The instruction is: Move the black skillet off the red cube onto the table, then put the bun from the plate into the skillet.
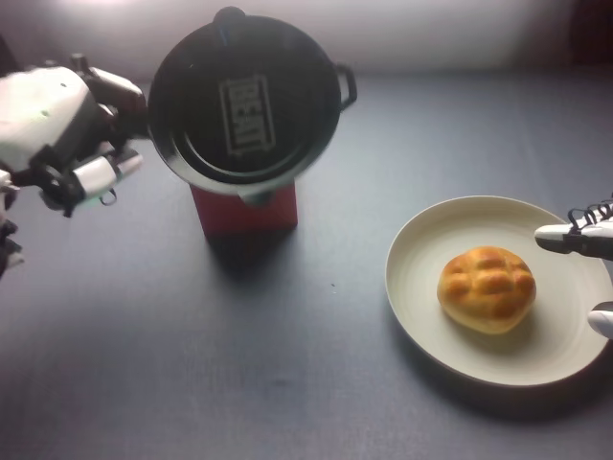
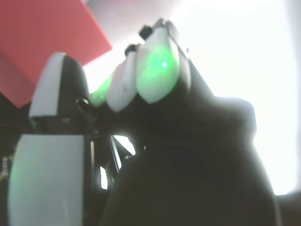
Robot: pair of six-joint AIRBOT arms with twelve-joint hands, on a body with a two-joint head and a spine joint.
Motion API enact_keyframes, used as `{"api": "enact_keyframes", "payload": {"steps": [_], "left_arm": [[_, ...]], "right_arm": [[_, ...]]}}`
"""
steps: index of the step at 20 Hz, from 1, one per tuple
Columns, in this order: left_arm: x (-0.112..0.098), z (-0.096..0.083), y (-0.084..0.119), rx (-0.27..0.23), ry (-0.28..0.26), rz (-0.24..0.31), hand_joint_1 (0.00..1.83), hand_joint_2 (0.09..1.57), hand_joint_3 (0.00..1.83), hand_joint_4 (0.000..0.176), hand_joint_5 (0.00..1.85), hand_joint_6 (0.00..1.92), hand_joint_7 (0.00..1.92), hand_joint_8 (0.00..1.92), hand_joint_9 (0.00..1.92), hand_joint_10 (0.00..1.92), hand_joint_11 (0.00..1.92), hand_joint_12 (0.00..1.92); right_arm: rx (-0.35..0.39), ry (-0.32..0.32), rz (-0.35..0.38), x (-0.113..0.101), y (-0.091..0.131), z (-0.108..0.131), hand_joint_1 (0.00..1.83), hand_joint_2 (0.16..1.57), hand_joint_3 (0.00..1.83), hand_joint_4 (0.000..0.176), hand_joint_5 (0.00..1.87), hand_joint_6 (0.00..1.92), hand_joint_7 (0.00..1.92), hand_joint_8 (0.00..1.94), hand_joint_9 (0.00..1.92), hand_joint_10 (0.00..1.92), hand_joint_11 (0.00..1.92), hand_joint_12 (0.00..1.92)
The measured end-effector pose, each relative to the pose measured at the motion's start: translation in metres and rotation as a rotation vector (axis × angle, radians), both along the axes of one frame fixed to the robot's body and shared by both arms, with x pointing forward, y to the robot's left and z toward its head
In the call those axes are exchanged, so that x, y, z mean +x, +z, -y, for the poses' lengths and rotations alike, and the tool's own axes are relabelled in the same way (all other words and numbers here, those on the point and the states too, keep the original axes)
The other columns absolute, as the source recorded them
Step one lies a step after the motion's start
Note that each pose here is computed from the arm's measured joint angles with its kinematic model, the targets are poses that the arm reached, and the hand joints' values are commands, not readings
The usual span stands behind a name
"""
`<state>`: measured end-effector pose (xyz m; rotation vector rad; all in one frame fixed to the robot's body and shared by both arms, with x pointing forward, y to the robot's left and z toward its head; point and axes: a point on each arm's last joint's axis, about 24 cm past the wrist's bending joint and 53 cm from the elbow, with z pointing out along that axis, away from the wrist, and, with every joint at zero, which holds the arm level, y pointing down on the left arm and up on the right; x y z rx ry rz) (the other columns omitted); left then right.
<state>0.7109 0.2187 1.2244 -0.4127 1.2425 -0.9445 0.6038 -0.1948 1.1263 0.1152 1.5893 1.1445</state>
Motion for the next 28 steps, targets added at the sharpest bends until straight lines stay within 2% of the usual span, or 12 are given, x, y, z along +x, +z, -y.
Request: {"api": "enact_keyframes", "payload": {"steps": [3,8,10,14,17,21,23,24,25,26,27,28], "left_arm": [[-0.026,0.0,0.009,0.004,-0.018,0.056,1.31,1.25,0.0,0.175,1.13,1.92,1.39,1.92,1.58,1.92,1.64,1.92],[-0.066,0.019,-0.005,0.061,-0.106,0.053,1.31,1.24,0.0,0.162,1.28,1.92,1.45,1.92,1.55,1.92,1.6,1.92],[-0.075,0.02,-0.01,0.081,-0.122,0.042,1.32,1.24,0.0,0.0,1.29,1.92,1.45,1.92,1.55,1.92,1.6,1.92],[-0.086,0.022,-0.035,0.185,-0.127,-0.027,1.22,1.24,0.0,0.0,1.2,1.92,1.44,1.92,1.59,1.92,1.63,1.92],[-0.08,0.024,-0.06,0.209,-0.122,-0.105,1.2,1.22,0.0,0.0,1.12,1.92,1.34,1.92,1.51,1.92,1.55,1.92],[-0.073,0.022,-0.089,0.256,-0.103,-0.197,1.2,1.1,0.0,0.0,0.85,1.92,0.93,1.92,1.07,1.92,1.14,1.92],[-0.073,0.024,-0.096,0.26,-0.101,-0.219,1.21,1.09,0.0,0.0,0.8,1.92,0.84,1.92,0.98,1.92,1.07,1.92],[-0.073,0.026,-0.1,0.26,-0.106,-0.23,1.23,1.06,0.0,0.0,0.74,1.56,0.59,1.81,0.63,1.87,0.6,1.92],[-0.073,0.027,-0.101,0.261,-0.108,-0.233,1.23,1.06,0.0,0.0,0.74,1.56,0.59,1.81,0.63,1.87,0.6,1.92],[-0.073,0.026,-0.102,0.263,-0.109,-0.236,1.15,1.14,0.01,0.0,0.85,1.27,0.55,1.69,0.56,1.76,0.47,1.88],[-0.072,0.025,-0.102,0.262,-0.105,-0.237,1.18,1.21,0.0,0.0,0.89,1.19,0.68,1.42,0.5,1.25,0.27,1.57],[-0.072,0.025,-0.101,0.259,-0.102,-0.237,1.18,1.21,0.0,0.0,0.89,1.19,0.68,1.42,0.5,1.25,0.27,1.57]], "right_arm": [[0.001,-0.002,0.0,0.0,0.0,0.0,0.56,1.34,0.0,0.0,0.49,0.01,0.59,0.0,0.58,0.0,0.41,0.33],[0.002,-0.005,-0.003,0.001,0.0,0.001,0.51,1.34,0.0,0.0,0.5,0.0,0.59,0.0,0.56,0.0,0.4,0.31],[0.003,-0.005,-0.002,0.001,0.0,0.001,0.49,1.34,0.0,0.0,0.52,0.01,0.58,0.0,0.53,0.0,0.37,0.29],[0.003,-0.005,-0.002,0.001,0.0,0.001,0.47,1.33,0.0,0.0,0.54,0.01,0.58,0.0,0.54,0.0,0.38,0.29],[0.003,-0.005,-0.002,0.001,0.0,0.001,0.45,1.33,0.0,0.0,0.53,0.0,0.57,0.0,0.52,0.0,0.37,0.28],[0.003,-0.005,-0.002,0.001,0.0,0.001,0.47,1.33,0.0,0.0,0.54,0.0,0.59,0.0,0.57,0.01,0.43,0.31],[0.003,-0.005,-0.002,0.001,0.0,0.001,0.47,1.33,0.0,0.0,0.53,0.0,0.59,0.0,0.57,0.01,0.43,0.31],[0.003,-0.004,-0.002,0.001,0.0,0.001,0.49,1.33,0.0,0.0,0.54,0.0,0.59,0.0,0.56,0.0,0.41,0.3],[0.004,-0.005,-0.002,0.001,0.0,0.001,0.49,1.33,0.0,0.0,0.54,0.0,0.59,0.0,0.56,0.0,0.41,0.3],[0.003,-0.005,-0.002,0.001,0.0,0.001,0.48,1.32,0.0,0.0,0.53,0.0,0.59,0.0,0.57,0.0,0.4,0.35],[0.003,-0.004,-0.001,0.001,0.0,0.001,0.52,1.32,0.0,0.0,0.51,0.0,0.59,0.0,0.59,0.0,0.33,0.59],[0.003,-0.004,-0.001,0.001,0.0,0.001,0.52,1.32,0.0,0.0,0.51,0.0,0.59,0.0,0.59,0.0,0.33,0.59]]}}
